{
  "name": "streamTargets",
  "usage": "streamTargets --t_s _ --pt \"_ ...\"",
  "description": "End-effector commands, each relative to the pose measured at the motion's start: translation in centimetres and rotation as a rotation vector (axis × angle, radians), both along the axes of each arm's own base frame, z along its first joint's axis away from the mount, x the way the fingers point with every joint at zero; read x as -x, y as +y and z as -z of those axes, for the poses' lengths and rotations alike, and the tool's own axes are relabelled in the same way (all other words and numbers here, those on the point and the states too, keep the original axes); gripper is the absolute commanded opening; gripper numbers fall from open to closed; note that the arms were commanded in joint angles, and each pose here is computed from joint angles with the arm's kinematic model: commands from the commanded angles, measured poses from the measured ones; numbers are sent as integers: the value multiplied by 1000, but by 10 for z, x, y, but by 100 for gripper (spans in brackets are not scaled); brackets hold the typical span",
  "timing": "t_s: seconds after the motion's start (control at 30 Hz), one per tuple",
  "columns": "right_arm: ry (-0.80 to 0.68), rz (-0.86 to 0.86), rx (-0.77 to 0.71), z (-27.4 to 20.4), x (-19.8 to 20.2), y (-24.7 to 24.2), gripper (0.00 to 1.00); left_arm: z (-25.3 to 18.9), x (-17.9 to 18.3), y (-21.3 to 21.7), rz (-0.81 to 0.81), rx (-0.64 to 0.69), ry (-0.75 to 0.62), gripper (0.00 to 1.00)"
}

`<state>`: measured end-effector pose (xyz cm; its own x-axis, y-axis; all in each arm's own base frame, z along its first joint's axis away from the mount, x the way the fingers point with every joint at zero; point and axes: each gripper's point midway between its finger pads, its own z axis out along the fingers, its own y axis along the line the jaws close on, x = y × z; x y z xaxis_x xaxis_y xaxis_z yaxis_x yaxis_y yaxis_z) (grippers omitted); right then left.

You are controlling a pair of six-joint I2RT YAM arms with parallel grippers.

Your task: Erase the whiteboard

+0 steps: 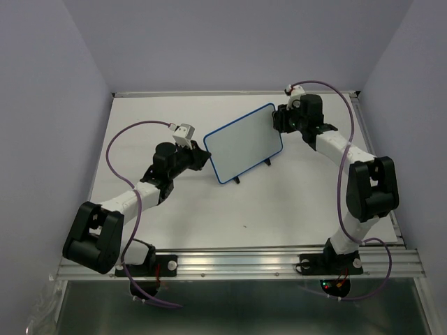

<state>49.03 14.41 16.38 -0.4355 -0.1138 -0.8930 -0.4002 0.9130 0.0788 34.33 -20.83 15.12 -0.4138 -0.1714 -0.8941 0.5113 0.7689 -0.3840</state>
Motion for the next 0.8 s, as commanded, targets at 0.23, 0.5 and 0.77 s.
streamTargets --t_s 0.23,0.5,0.77 --pt "50 17 9 27 12 -6 1 6 2 1 6 -37 -3 0" --pt "157 37 29 74 37 -14 1 6 3 0 9 -36 -3 0" --pt "67 33 6 31 25 -10 1 6 3 -1 14 -37 -2 0"
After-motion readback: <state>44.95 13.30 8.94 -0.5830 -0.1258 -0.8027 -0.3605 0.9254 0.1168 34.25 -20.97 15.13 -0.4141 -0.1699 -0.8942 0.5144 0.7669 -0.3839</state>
